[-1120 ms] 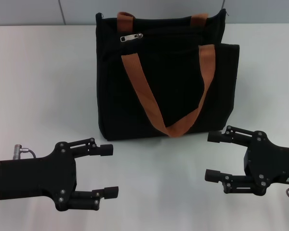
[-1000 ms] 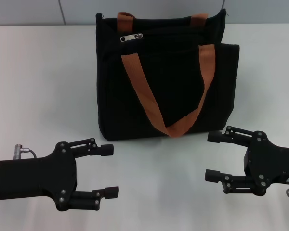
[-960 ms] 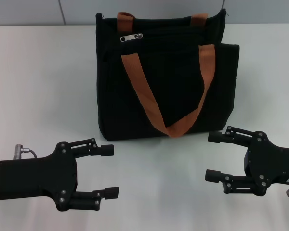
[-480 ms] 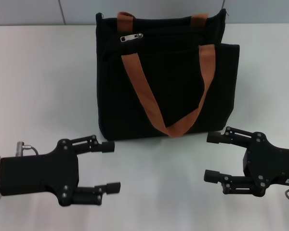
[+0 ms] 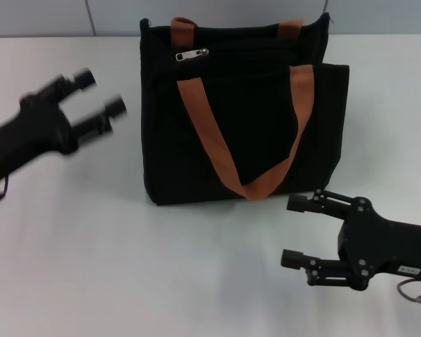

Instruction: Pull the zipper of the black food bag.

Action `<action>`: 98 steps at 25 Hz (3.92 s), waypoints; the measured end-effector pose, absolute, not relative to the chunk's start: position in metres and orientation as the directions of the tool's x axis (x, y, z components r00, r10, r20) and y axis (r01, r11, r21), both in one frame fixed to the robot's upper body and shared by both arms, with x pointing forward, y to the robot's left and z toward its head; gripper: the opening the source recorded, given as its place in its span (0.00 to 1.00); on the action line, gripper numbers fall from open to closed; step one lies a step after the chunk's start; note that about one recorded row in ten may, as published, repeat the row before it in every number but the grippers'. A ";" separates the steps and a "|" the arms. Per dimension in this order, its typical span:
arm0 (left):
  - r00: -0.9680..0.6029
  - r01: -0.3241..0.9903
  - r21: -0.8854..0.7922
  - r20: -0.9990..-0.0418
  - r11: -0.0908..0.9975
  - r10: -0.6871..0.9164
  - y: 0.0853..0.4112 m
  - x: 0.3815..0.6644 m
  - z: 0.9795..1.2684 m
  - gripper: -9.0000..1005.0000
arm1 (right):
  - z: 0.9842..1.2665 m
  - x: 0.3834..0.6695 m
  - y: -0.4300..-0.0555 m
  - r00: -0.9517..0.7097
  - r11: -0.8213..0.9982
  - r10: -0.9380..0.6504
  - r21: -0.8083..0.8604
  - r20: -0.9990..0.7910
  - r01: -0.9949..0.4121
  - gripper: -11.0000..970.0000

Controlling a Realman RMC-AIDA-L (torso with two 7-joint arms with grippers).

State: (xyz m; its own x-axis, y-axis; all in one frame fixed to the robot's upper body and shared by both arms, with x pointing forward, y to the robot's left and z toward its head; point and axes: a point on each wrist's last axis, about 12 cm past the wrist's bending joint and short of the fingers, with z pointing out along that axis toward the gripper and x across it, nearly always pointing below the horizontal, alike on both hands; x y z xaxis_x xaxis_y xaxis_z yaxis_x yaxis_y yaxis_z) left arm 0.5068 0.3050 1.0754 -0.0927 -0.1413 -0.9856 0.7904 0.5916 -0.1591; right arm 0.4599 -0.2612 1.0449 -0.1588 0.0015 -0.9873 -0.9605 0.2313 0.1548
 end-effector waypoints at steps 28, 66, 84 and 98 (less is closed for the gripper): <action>-0.076 0.792 -0.083 -0.996 0.605 -0.038 0.252 0.570 1.083 0.77 | 1.031 0.452 -0.244 -0.157 0.249 0.020 0.157 -0.987 -0.956 0.85; 0.037 0.866 -0.053 -0.985 0.497 -0.171 0.201 0.590 1.113 0.04 | 1.071 0.486 -0.255 -0.239 0.308 0.717 0.605 -0.655 -0.735 0.85; 0.063 0.893 -0.027 -0.981 0.450 -0.184 0.184 0.596 1.123 0.05 | 1.084 0.523 -0.229 -0.271 0.302 0.663 0.580 -0.698 -0.757 0.73; 0.080 0.900 -0.006 -0.981 0.436 -0.178 0.174 0.601 1.129 0.06 | 1.080 0.540 -0.206 -0.353 0.311 0.605 0.620 -0.714 -0.721 0.43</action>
State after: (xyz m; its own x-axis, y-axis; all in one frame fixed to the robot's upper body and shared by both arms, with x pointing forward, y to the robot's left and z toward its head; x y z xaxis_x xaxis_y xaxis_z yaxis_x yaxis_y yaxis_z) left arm 0.6012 0.1744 1.1289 0.0798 -0.1777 -0.9808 0.9001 0.4357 -0.0058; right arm 0.5396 -0.2064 1.0800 -0.3526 0.6053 -0.7136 -0.7206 0.3108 0.6197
